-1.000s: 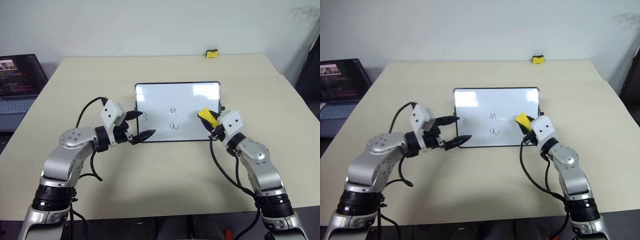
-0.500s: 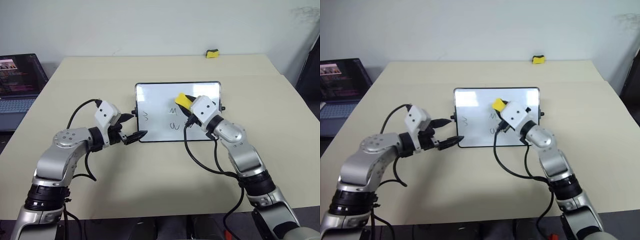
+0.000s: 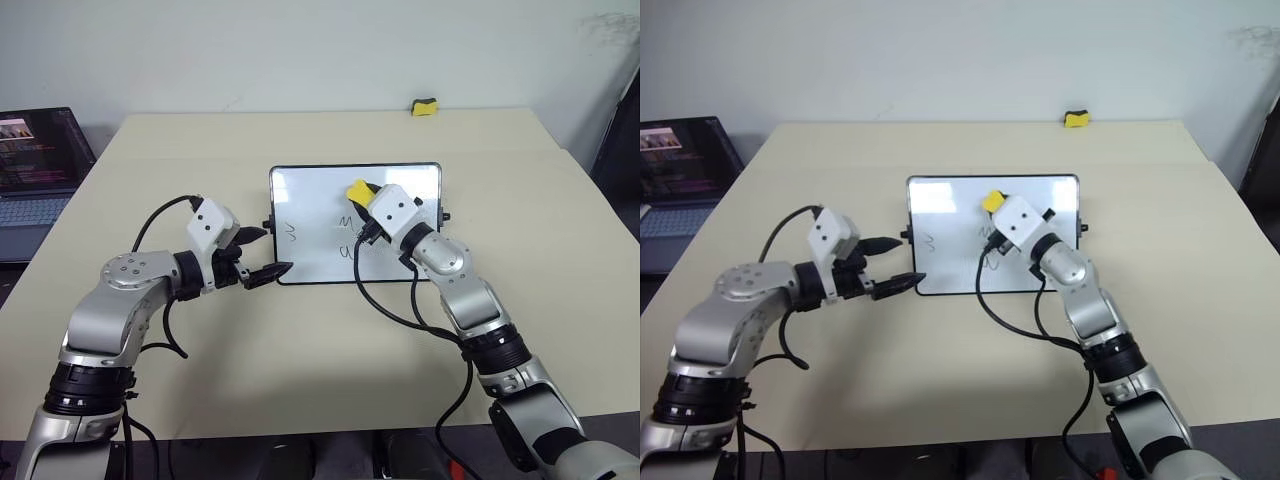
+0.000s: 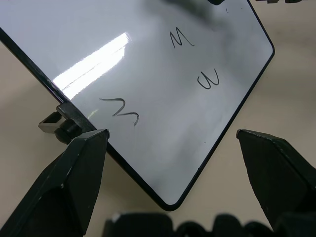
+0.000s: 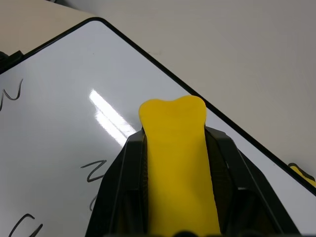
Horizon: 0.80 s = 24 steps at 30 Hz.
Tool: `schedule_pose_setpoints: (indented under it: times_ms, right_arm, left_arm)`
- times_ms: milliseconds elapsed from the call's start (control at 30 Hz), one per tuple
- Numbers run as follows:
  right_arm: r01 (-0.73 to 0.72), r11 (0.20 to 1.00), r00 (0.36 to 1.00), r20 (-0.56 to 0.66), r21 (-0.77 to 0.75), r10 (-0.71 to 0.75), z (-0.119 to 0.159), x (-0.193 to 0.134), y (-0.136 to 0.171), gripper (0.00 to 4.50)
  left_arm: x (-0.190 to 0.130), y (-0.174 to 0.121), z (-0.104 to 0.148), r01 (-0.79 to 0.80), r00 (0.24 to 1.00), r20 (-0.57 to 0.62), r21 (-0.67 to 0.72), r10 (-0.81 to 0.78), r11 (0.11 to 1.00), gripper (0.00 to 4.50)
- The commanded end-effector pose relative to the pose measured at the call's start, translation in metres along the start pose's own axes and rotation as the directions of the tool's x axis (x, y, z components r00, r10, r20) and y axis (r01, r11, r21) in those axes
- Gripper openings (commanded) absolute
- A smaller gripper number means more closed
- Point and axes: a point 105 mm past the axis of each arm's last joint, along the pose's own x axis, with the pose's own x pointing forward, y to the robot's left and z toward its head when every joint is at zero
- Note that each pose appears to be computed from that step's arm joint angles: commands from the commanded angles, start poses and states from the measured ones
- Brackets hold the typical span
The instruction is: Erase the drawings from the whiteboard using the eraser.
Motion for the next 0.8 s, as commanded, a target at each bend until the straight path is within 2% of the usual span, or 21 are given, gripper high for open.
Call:
schedule_pose_setpoints:
  times_ms: [33,267,433,633,800]
  right_arm:
    - [0.031,0.999,0.996,0.089,-0.017,-0.029,0.021,0.001,-0.009,1.24]
    - [0.009,0.999,0.995,0.100,-0.045,-0.005,0.020,0.005,-0.007,1.23]
    - [0.016,0.999,0.994,0.108,-0.035,-0.012,0.019,-0.006,-0.010,1.23]
    - [-0.046,0.953,0.997,0.067,0.299,0.027,0.004,-0.051,0.009,1.23]
    - [-0.043,0.915,0.997,-0.035,0.400,0.062,-0.015,-0.079,0.021,1.23]
  left_arm:
    - [-0.002,-0.004,0.008,0.030,1.000,0.003,0.044,-0.030,0.999,4.50]
    - [0.002,-0.014,0.008,0.088,0.996,0.001,0.044,-0.088,0.995,4.50]
    - [-0.003,-0.008,0.004,0.039,0.999,-0.004,0.047,-0.039,0.998,4.50]
    - [-0.006,-0.005,0.006,-0.055,0.995,0.082,0.037,0.052,0.998,4.50]
    - [-0.004,-0.004,0.008,-0.129,0.979,0.160,0.012,0.125,0.992,4.50]
